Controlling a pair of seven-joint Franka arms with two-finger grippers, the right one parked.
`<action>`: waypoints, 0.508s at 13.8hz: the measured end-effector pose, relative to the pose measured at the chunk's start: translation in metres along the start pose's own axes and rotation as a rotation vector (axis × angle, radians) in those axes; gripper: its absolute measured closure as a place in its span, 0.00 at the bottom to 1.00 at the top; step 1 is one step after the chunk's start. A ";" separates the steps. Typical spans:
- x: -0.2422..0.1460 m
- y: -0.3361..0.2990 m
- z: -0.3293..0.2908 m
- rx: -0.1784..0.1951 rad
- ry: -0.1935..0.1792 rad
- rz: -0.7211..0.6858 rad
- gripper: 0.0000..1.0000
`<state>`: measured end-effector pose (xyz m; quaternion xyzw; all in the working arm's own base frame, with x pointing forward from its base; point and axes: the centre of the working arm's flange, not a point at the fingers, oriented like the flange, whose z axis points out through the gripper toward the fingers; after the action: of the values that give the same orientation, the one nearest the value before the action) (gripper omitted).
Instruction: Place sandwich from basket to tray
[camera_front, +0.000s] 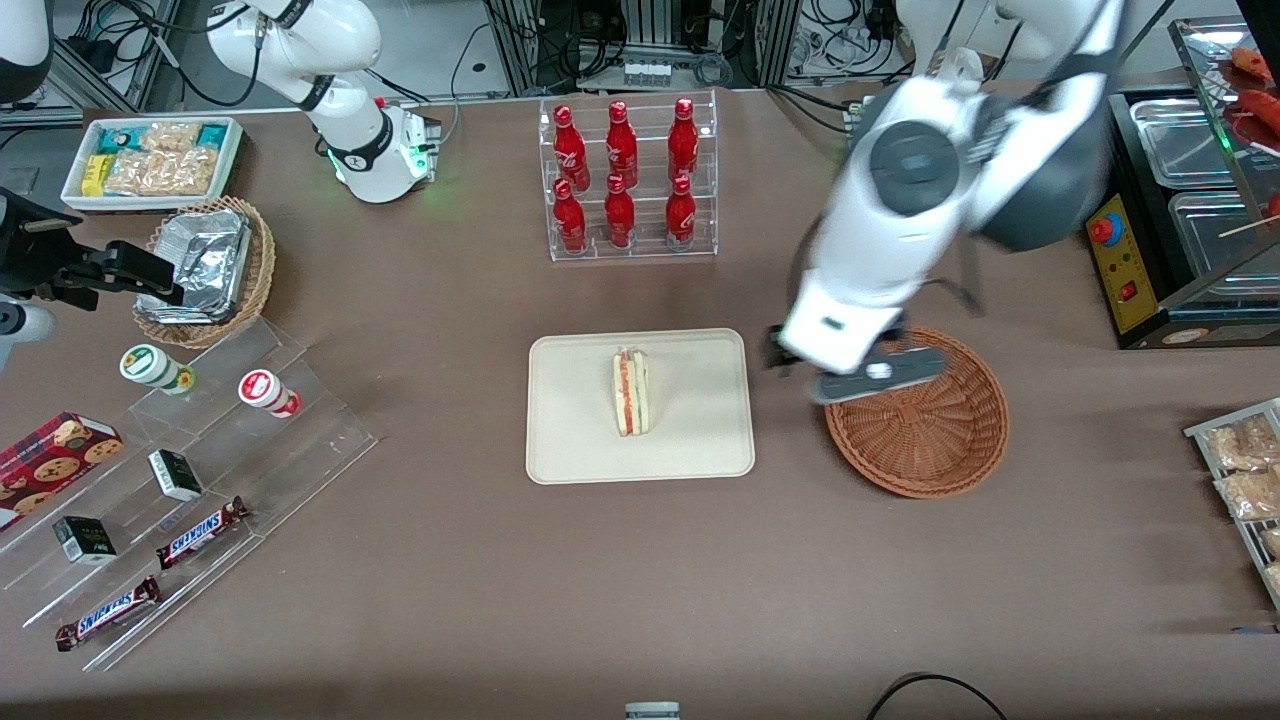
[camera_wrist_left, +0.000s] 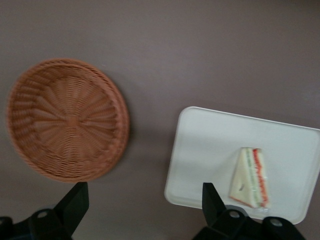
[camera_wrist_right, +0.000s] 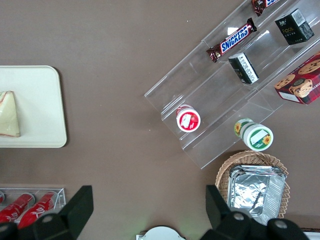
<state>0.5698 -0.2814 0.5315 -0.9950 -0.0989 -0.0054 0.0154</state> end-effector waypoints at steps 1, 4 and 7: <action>0.005 -0.030 -0.012 0.002 0.000 0.015 0.00; 0.011 -0.113 -0.042 0.010 -0.015 0.086 0.00; 0.017 -0.179 -0.060 0.006 -0.040 0.160 0.00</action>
<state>0.5511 -0.1046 0.5965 -0.9995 -0.0195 0.0160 0.0170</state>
